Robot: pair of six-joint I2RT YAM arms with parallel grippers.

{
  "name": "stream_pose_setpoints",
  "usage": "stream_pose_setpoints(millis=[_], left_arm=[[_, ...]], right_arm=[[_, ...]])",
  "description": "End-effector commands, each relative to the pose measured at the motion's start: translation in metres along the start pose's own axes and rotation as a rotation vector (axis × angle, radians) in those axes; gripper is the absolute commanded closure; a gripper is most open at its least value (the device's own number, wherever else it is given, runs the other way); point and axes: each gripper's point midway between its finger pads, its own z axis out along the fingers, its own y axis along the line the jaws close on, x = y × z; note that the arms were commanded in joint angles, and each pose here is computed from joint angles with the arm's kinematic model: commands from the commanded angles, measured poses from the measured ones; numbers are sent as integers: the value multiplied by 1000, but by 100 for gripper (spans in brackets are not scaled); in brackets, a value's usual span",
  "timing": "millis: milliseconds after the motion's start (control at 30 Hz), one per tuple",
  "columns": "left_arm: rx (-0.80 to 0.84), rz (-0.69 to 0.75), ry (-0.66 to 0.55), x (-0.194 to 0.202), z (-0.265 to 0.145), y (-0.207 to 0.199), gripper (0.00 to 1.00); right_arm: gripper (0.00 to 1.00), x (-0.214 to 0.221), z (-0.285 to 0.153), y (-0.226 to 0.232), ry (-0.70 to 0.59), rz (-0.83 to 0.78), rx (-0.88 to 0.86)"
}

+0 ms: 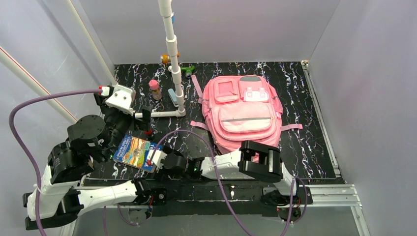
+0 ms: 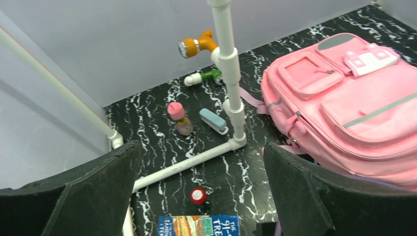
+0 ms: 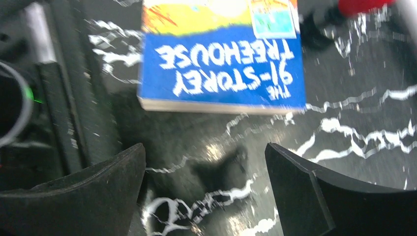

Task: Pack the student bag
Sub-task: Pick up the book from the center of the board.

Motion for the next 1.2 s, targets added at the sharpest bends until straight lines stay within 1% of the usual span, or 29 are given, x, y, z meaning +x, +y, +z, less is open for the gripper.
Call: stream_pose_setpoints(millis=[0, 100, 233, 433, 567, 633, 700, 900, 1067, 1167], left_arm=[[-84, 83, 34, -4, 6, 10, 5], [-73, 100, 28, -5, 8, 8, 5], [-62, 124, 32, -3, 13, 2, 4], [-17, 112, 41, 3, 14, -9, 3], [-3, 126, 60, 6, 19, -15, 3], [10, 128, 65, 6, 20, -19, 3], [17, 130, 69, 7, 21, -22, 3], [24, 146, 88, 13, 26, -28, 3], [37, 176, 105, 17, 34, -39, 3], [44, 193, 119, 21, 40, -45, 3]], right_arm=[[2, -76, -1, 23, -285, -93, -78], [2, -80, -1, 33, -308, -121, -129], [4, -75, 12, 41, -313, -162, -151], [13, -66, 36, 32, -310, -242, -127], [23, -52, 53, 22, -291, -277, -112], [30, -43, 59, 19, -273, -295, -111], [40, -32, 61, 15, -253, -298, -109], [73, 11, 55, -3, -169, -313, -50], [99, 22, 38, 3, -131, -318, -114], [99, 33, 22, -3, -90, -273, -102]])
